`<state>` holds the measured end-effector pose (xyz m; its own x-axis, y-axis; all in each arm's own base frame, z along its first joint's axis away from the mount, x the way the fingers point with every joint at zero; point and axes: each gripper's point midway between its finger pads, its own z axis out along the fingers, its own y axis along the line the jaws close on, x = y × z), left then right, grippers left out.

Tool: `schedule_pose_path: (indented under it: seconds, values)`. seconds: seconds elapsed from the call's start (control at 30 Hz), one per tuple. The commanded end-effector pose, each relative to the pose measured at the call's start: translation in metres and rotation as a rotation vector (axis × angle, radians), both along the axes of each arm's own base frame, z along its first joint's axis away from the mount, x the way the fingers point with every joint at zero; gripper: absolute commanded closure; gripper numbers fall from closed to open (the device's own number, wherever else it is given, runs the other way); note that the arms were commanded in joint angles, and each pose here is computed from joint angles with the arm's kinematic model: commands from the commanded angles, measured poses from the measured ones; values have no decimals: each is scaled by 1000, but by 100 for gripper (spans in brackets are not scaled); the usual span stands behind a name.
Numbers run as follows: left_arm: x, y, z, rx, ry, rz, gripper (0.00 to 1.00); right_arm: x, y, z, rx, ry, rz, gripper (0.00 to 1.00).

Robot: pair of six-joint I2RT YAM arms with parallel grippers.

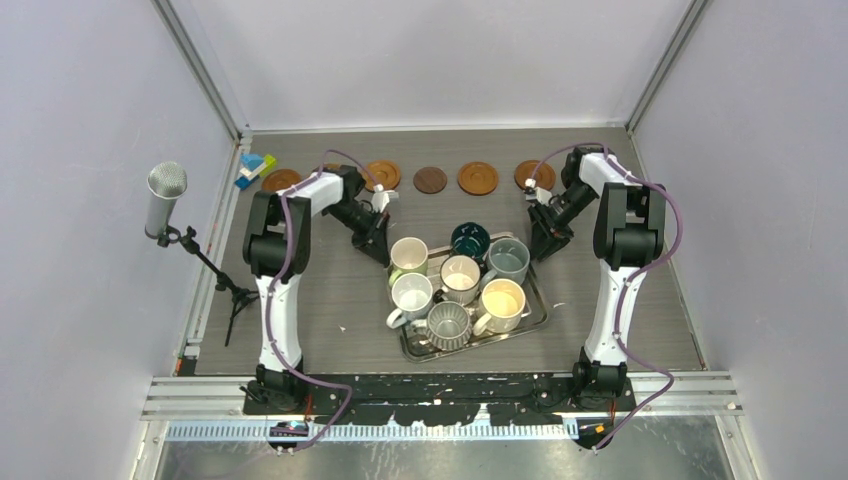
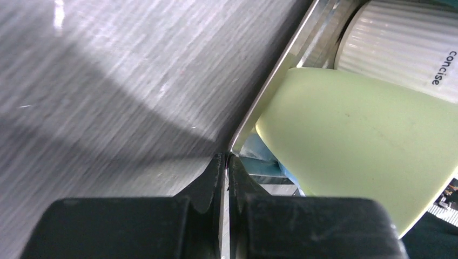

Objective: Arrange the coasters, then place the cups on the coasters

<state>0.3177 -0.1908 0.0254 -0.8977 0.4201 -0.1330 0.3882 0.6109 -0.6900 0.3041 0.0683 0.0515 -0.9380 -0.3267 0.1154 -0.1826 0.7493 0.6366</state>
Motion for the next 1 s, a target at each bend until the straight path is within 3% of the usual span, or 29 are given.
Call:
schedule_pose_path:
  seconds: [0.0,0.37,0.5,0.57,0.8,0.97]
  values:
    - [35,22,-2,61,-110,35,100,5,1,4,-4,-6,-17,64]
    - [41,34,1,71,-109,12,100,-5,14,-5,-7,40,19,64]
    - [19,37,4,52,-100,-35,71,-9,7,-6,-34,36,34,64]
    - [12,35,3,43,-93,-39,65,-7,2,-5,-43,34,22,64]
    - [-3,13,-5,17,-75,-59,58,-14,-14,-15,-98,33,46,64]
    - [-9,3,-15,18,-58,-68,59,-18,-9,-23,-97,55,52,64]
